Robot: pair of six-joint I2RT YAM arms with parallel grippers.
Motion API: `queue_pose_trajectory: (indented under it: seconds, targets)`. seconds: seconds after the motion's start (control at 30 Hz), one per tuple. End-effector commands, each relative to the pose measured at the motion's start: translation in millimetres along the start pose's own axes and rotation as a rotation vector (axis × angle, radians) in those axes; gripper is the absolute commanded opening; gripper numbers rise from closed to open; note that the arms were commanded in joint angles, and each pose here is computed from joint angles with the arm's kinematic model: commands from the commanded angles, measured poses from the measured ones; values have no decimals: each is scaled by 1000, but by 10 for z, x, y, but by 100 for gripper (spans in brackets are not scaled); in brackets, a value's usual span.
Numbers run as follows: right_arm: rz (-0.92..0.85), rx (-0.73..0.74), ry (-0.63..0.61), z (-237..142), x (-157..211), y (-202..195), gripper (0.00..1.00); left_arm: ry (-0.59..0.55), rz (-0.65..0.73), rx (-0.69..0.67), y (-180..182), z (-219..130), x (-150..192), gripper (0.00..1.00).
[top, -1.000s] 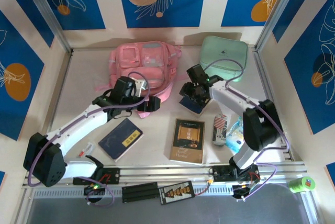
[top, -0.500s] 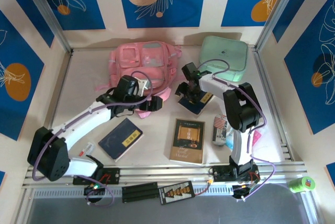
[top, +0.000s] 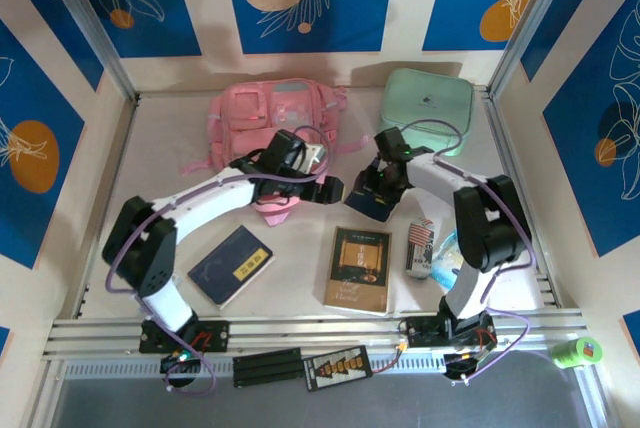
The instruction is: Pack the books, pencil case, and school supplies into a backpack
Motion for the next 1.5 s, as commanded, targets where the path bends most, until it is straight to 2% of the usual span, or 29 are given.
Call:
queue_pose_trajectory:
  seconds: [0.0, 0.07, 0.2, 0.27, 0.33, 0.47, 0.67, 0.73, 0.9, 1.3, 1.47]
  targets:
    - [142, -13, -59, -248, -82, -192, 53, 20, 13, -8, -130, 271, -93, 98]
    - [203, 12, -77, -285, -84, -386, 49, 34, 20, -41, -144, 455, -148, 94]
    - [257, 27, -60, -264, -56, -595, 48, 53, 20, -116, -77, 757, -231, 88]
    - [266, 11, -34, -212, -44, -616, 48, 68, 21, -173, 13, 873, -238, 85]
    - [258, -17, -6, -150, -52, -592, 40, 88, 23, -218, 108, 971, -230, 83]
    - [254, 2, 33, -82, -49, -625, 36, 113, 27, -253, 201, 1109, -197, 77]
    - [249, 11, 75, 24, -27, -670, 27, 145, 7, -308, 342, 1267, -172, 63]
    - [250, 15, 85, 48, -30, -667, 23, 149, -18, -288, 310, 1320, -164, 60]
    - [243, 33, 90, 82, -35, -684, 21, 152, -79, -237, 242, 1401, -141, 52]
    - [264, 38, 101, 120, 3, -686, 20, 215, -155, -167, 165, 1501, -2, 49]
    - [273, 26, 126, 144, 44, -653, 20, 220, -177, -17, -121, 1427, -94, 48]
Point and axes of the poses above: each hand's point on the last joint's axis, 136 mm out from that joint toward the fingers, its own z axis out along the fingers, its own y axis along the line the jaws close on, x = y × z, the point moved 1 cm from there along -z, back along the fingers, and after that the axes turned 6 degrees about z, right-handed, at the moved point
